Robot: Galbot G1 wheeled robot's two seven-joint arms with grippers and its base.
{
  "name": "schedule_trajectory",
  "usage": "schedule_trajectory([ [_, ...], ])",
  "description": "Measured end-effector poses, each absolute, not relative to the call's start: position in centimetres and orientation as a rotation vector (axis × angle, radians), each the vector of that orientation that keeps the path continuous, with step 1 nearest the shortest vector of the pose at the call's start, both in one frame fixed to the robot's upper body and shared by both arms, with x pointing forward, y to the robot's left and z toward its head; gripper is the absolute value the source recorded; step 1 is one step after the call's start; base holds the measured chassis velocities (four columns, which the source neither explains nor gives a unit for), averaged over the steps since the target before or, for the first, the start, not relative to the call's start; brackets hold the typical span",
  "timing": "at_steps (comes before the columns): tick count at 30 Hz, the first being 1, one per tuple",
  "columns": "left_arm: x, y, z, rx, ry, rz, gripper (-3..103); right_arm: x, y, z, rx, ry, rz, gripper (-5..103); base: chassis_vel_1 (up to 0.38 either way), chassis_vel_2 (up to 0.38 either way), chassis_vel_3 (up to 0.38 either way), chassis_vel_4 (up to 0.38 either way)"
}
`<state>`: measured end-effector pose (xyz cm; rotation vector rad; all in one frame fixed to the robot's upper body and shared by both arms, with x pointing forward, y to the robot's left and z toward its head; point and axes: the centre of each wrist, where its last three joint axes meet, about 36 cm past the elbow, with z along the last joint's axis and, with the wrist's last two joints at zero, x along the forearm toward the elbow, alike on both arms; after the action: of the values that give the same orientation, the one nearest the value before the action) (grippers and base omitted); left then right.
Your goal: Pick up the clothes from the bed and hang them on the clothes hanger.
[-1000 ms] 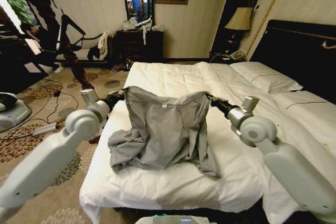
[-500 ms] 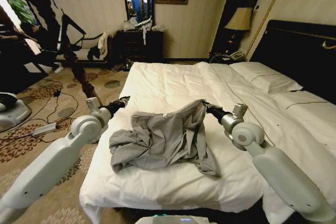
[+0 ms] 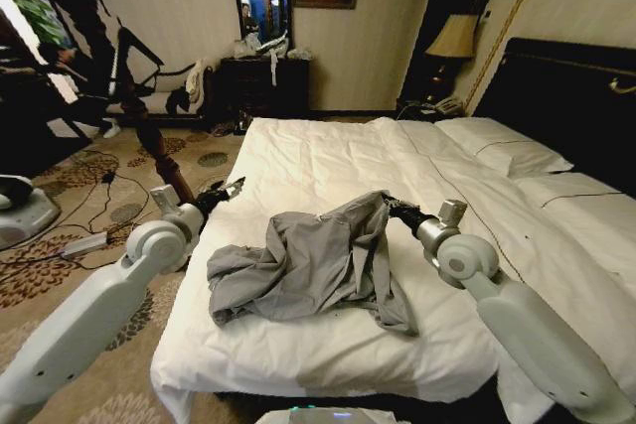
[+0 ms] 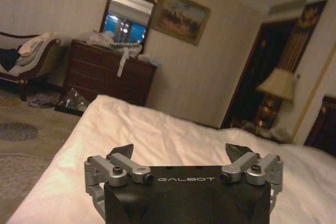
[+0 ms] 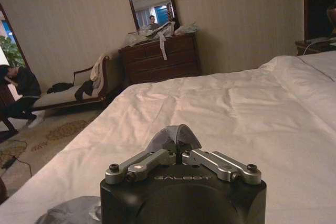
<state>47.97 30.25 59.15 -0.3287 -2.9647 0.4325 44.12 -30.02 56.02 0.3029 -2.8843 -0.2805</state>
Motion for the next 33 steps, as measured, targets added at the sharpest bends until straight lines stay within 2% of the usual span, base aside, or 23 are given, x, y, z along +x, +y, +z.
schedule_trajectory([
  [4,51.5,28.8,59.3,-0.312,-2.977,0.5,100,44.1,-29.4,55.9,0.304,-2.878,-0.322,0,0.0,0.0,0.0,0.0],
  [5,53.8,28.0,59.7,-0.302,-2.983,0.514,100,44.0,-29.2,56.0,0.307,-2.879,-0.33,0,0.0,0.0,0.0,0.0],
  [8,58.8,25.0,64.5,-0.327,-3.047,0.486,100,43.5,-29.2,56.2,0.308,-2.887,-0.338,0,0.0,0.0,0.0,0.0],
  [11,59.8,24.0,67.9,-0.309,-3.063,0.433,100,43.2,-29.4,56.4,0.298,-2.892,-0.339,0,0.0,0.0,0.0,0.0],
  [18,60.4,25.2,80.7,0.036,-3.028,0.076,100,42.4,-30.6,56.9,0.258,-2.914,-0.332,0,0.0,0.0,0.0,0.0],
  [25,60.6,27.1,86.6,0.181,-3.024,0.036,100,42.0,-30.8,56.9,0.252,-2.917,-0.334,0,0.0,0.0,0.0,0.0],
  [31,59.1,29.0,90.6,0.348,-3.046,0.039,100,41.4,-30.9,57.4,0.252,-2.929,-0.321,0,0.0,0.0,0.0,0.0],
  [32,58.8,29.4,91.1,0.357,-3.053,0.041,103,41.3,-31.0,57.4,0.251,-2.931,-0.319,0,0.0,0.0,0.0,0.0],
  [33,58.4,29.9,91.7,0.366,-3.059,0.052,101,41.1,-31.0,57.5,0.25,-2.933,-0.317,0,0.0,0.0,0.0,0.0],
])
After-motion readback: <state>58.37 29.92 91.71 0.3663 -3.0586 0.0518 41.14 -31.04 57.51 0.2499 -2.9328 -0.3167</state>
